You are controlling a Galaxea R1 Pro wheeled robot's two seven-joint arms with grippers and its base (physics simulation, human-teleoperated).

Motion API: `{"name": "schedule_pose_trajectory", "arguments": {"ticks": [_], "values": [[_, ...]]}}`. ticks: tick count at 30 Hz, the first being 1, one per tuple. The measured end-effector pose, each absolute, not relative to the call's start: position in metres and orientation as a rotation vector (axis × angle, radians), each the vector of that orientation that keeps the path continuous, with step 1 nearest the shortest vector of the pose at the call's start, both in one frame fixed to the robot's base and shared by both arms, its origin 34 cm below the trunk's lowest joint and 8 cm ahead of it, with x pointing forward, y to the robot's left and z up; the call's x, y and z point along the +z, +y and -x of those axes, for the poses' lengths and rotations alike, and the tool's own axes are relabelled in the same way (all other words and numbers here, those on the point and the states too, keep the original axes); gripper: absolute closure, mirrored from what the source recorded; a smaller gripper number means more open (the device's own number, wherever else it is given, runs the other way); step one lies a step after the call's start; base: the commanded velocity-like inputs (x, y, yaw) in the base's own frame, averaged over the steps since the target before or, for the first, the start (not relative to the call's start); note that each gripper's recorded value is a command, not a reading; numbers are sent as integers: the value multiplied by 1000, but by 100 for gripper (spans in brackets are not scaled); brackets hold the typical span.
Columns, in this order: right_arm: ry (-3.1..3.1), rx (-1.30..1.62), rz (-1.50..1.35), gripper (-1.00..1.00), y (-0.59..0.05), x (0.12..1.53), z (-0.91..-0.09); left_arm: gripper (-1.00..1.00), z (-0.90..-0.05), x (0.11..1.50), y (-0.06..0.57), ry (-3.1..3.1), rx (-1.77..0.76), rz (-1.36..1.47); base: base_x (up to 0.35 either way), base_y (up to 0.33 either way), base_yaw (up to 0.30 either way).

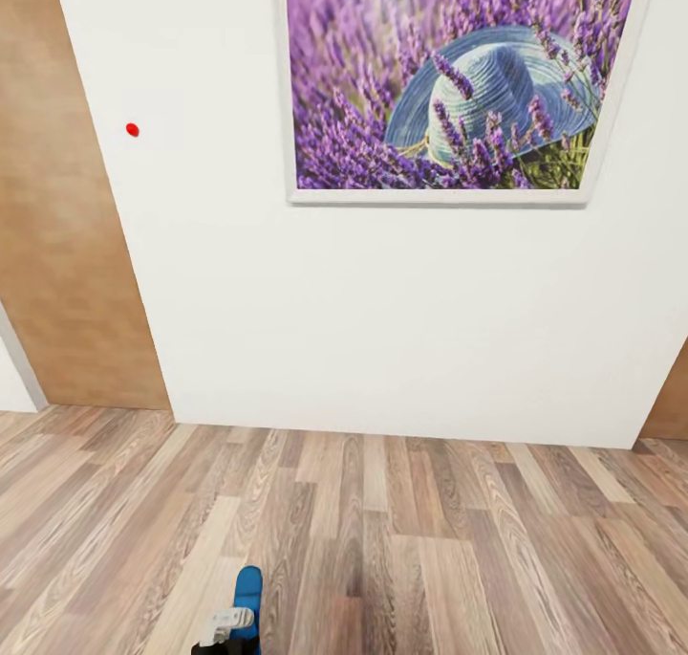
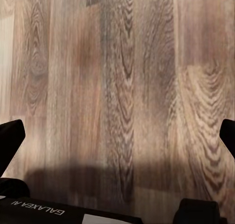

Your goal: In the bedroom, move the book from the bed onto either nightstand, and place the two sandals side by side next to the bed.

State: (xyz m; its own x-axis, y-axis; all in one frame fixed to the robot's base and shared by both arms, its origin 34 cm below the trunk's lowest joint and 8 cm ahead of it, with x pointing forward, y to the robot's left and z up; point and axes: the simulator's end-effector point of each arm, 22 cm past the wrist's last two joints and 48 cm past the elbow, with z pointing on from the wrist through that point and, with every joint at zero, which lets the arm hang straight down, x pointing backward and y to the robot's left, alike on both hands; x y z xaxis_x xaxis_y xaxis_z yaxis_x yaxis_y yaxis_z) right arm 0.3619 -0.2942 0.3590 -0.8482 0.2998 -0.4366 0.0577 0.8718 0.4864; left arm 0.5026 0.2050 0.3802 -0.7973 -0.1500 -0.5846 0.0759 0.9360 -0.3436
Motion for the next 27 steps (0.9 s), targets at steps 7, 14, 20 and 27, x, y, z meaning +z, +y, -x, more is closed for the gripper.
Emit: {"name": "schedule_pose_trajectory", "arguments": {"ticks": [7,14,20,27], "values": [[2528,636,-259,-100,-294,359,-362,100,-503,380,205,2450,-469,52,326,0,0],[2529,636,-257,-100,-293,359,-362,100,-503,380,205,2450,-470,52,327,0,0],[2528,636,-259,-100,-294,359,-362,100,-502,380,205,2450,-469,52,327,0,0],[2528,636,-259,-100,-294,359,-362,100,-502,380,205,2450,-469,52,327,0,0]]}}
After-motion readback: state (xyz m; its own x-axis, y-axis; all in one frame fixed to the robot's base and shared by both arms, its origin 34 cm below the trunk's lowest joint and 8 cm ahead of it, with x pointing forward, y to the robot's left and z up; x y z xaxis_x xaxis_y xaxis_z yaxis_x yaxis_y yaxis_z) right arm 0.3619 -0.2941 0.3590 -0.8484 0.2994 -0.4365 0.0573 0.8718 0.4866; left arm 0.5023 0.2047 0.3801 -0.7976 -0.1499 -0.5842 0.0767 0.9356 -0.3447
